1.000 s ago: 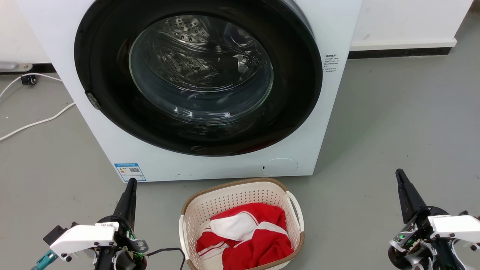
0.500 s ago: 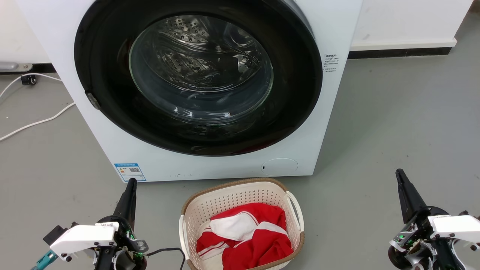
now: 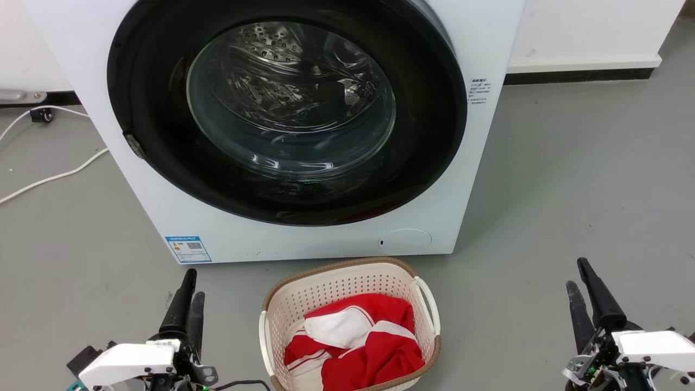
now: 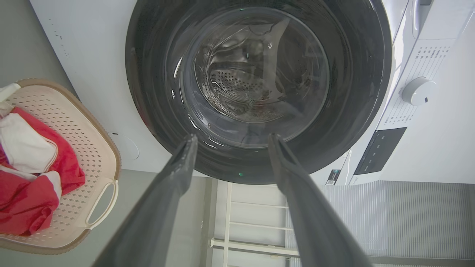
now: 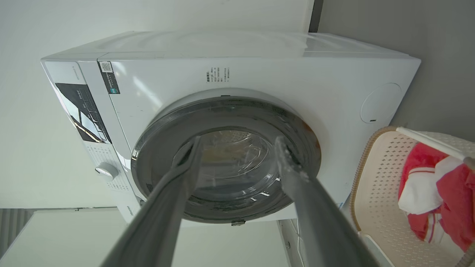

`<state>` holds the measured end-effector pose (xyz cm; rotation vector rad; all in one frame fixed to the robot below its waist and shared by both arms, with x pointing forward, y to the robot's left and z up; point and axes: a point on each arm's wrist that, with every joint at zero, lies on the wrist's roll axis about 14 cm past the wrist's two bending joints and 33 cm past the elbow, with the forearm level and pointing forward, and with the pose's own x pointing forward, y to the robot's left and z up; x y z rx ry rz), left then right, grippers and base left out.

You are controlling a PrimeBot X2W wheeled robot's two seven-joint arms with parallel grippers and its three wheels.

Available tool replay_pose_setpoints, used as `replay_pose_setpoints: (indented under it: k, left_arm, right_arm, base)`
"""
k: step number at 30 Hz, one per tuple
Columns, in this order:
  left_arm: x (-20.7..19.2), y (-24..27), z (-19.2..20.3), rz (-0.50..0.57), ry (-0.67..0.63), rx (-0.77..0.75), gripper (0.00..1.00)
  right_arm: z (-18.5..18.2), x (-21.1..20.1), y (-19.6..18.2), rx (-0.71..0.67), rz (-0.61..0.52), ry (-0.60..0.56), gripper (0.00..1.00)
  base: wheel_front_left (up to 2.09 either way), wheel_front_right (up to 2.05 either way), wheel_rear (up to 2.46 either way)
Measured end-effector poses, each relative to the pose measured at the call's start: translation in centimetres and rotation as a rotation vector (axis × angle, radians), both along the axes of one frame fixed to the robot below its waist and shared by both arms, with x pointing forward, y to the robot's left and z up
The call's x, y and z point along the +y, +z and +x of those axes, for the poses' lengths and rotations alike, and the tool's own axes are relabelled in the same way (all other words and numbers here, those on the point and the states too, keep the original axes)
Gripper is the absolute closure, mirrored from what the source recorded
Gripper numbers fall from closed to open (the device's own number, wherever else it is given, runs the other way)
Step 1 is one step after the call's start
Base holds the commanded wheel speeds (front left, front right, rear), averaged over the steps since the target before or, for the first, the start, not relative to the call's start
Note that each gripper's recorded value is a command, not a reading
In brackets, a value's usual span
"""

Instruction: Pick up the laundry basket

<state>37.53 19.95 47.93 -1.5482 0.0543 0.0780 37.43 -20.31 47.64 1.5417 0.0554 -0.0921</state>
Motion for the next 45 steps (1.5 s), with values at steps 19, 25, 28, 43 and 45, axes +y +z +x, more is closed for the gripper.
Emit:
replay_pose_setpoints:
  k: [19, 25, 28, 43, 45]
  left_arm:
    - [-0.3, 2.4, 0.7, 0.378, -0.001, -0.040, 0.00]
    - [-0.7, 2.9, 0.8, 0.495, -0.008, -0.051, 0.00]
    - [-0.9, 3.3, 0.9, 0.545, -0.010, -0.063, 0.00]
    - [-1.1, 4.3, 0.7, 0.768, 0.004, -0.103, 0.00]
    - [-1.2, 4.5, 0.7, 0.798, 0.004, -0.108, 0.00]
  right_arm:
    - [0.8, 0.9, 3.3, -0.086, -0.461, 0.032, 0.00]
    - [1.0, 1.5, 4.0, -0.109, -0.595, 0.047, 0.00]
    - [0.9, 1.8, 4.2, -0.118, -0.654, 0.053, 0.00]
    - [0.8, 2.5, 5.0, -0.160, -0.879, 0.058, 0.00]
    - [0.8, 2.6, 5.1, -0.166, -0.905, 0.057, 0.00]
  base:
    - [0.00, 0.00, 0.00]
    - [0.00, 0.00, 0.00]
    - [0.00, 0.00, 0.00]
    - [0.00, 0.00, 0.00]
    - [0.00, 0.00, 0.00]
